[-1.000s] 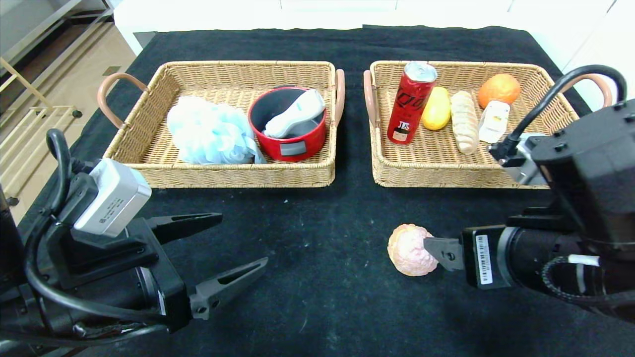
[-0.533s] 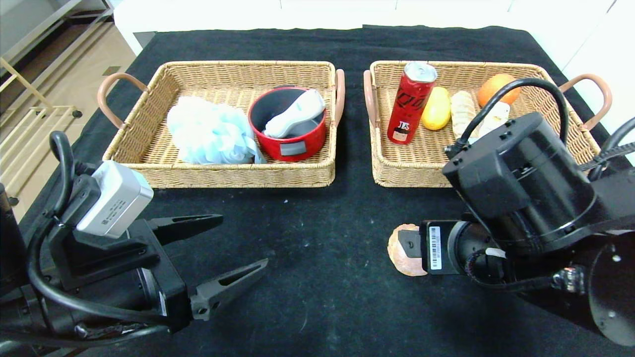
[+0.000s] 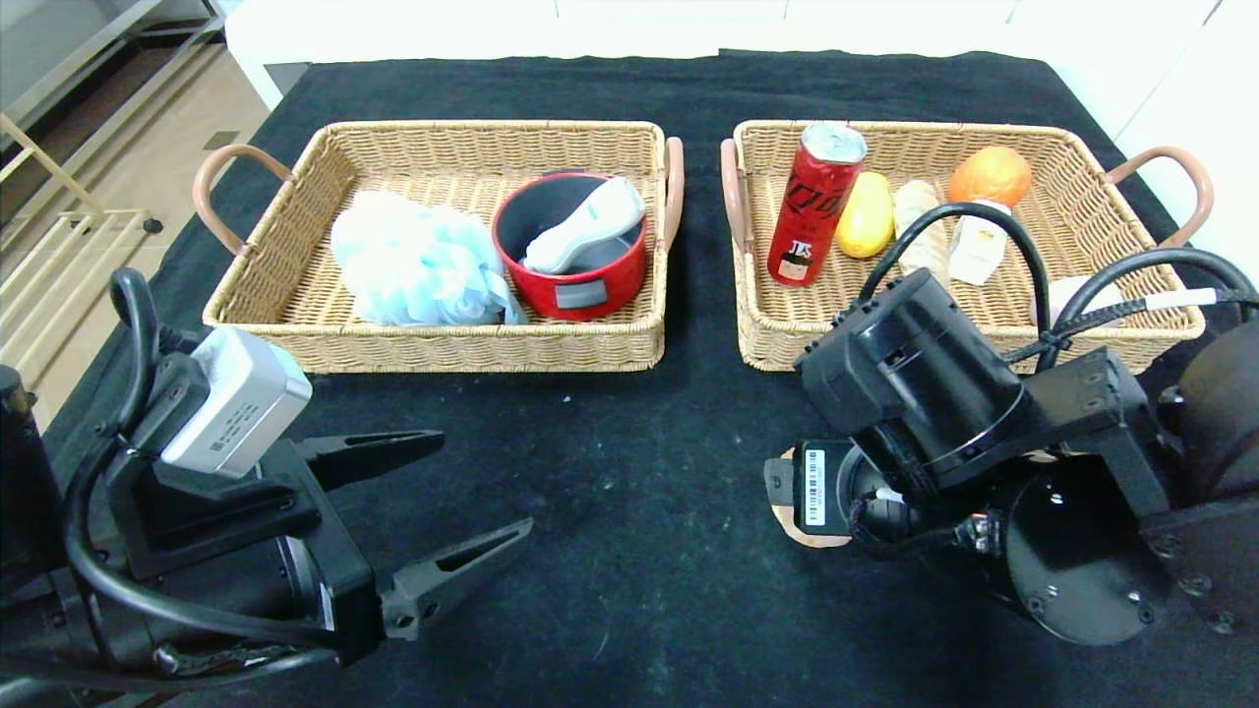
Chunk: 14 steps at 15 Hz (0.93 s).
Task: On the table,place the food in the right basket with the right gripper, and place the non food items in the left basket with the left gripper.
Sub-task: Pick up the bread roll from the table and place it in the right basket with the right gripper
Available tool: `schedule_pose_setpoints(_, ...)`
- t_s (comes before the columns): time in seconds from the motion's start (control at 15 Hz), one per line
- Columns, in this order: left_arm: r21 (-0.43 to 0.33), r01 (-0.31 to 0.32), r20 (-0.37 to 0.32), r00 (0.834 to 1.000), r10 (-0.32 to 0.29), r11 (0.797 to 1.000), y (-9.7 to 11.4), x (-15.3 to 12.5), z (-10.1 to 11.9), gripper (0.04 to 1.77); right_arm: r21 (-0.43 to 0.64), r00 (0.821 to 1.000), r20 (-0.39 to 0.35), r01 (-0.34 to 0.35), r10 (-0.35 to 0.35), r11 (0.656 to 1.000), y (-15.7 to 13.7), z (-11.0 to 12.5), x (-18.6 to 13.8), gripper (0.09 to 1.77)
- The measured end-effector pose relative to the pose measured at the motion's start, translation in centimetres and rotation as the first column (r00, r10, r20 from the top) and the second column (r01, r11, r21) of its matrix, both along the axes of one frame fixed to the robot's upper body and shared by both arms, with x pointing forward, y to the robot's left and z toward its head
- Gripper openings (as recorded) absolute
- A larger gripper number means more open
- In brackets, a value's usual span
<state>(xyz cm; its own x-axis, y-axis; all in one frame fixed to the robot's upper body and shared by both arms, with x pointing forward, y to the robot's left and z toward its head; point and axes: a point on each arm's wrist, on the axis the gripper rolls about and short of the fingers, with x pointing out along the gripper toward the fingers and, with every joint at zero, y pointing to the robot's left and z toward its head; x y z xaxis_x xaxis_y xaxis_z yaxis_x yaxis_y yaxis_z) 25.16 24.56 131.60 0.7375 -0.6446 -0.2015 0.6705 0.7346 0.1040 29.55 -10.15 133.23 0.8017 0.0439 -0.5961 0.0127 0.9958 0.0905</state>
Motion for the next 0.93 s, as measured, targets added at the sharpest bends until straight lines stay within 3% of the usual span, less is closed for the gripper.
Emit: schedule_pose_setpoints(0.93, 0.003, -0.02, -0.006, 1.0, 0.02, 1.0, 0.2, 0.3, -0.1, 1.72, -0.006, 0.998, -0.056, 0.024, -0.024, 1.0, 0.7, -2.1, 1.7, 1.71)
